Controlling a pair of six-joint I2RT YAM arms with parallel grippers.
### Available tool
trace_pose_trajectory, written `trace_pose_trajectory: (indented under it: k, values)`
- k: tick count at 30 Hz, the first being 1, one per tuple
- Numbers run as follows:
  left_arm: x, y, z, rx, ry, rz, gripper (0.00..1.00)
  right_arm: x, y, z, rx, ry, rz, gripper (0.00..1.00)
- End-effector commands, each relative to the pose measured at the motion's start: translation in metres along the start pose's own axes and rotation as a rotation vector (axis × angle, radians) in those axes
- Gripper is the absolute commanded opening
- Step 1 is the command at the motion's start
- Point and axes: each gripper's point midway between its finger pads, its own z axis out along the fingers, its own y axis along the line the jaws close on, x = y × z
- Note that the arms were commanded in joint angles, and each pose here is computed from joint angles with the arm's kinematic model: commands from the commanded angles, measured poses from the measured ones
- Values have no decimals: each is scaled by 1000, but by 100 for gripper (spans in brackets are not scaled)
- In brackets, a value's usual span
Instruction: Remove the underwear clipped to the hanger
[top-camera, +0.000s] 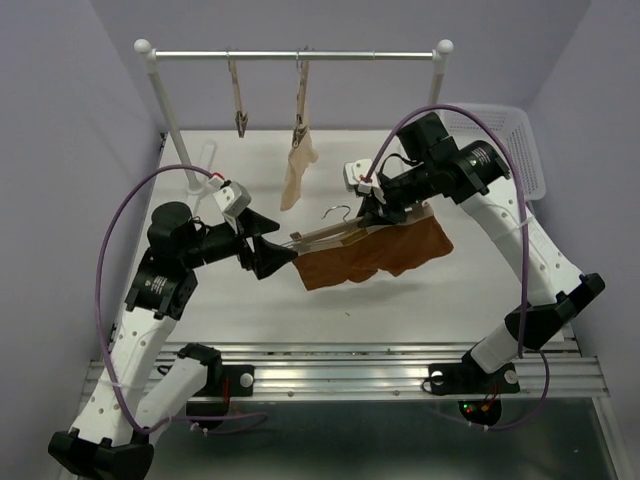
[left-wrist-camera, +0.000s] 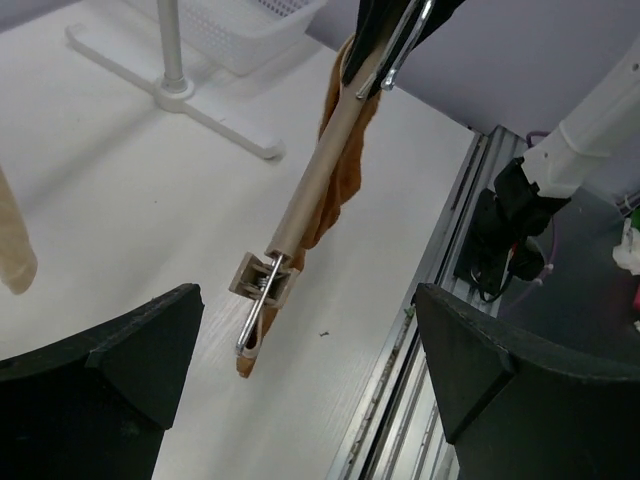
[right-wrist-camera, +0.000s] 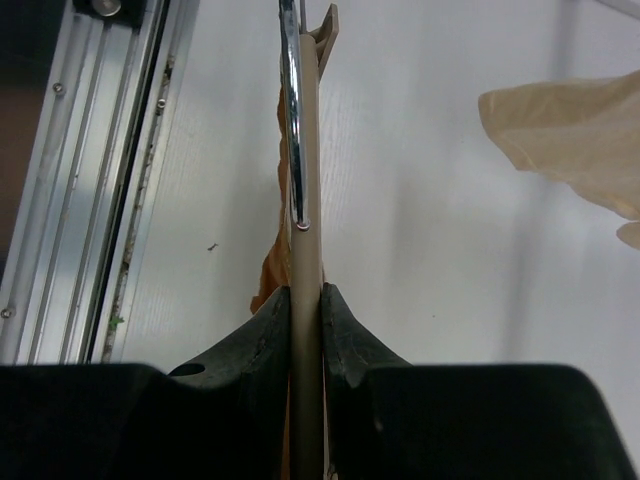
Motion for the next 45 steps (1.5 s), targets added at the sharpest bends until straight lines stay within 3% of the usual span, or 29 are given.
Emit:
trace_pose_trajectory:
  k: [1,5,8,16,19,28,38,45]
  values:
    - [-13,-27,-8,95,-49,196,99,-19,30,-16,-80,-56,-88,1]
    - [-9,-8,-2,22,-26,162,99,-16,34,-14,-94,-58,-91,1]
    - [-3,-14,5,115,14,146,99,-18,34,-12,-108,-73,-88,1]
    - [23,-7,27,128,105,73,99,-17,32,-7,-121,-79,-74,1]
    - [20,-8,27,128,94,76,99,-17,32,-7,-123,-79,-71,1]
    - [23,-12,23,129,79,74,84,-22,26,-7,-86,-91,-56,1]
    - [29,-12,23,104,100,92,83,-29,19,-8,-52,-113,-31,1]
    - [25,-13,20,95,83,111,61,-25,17,-6,-50,-103,-20,1]
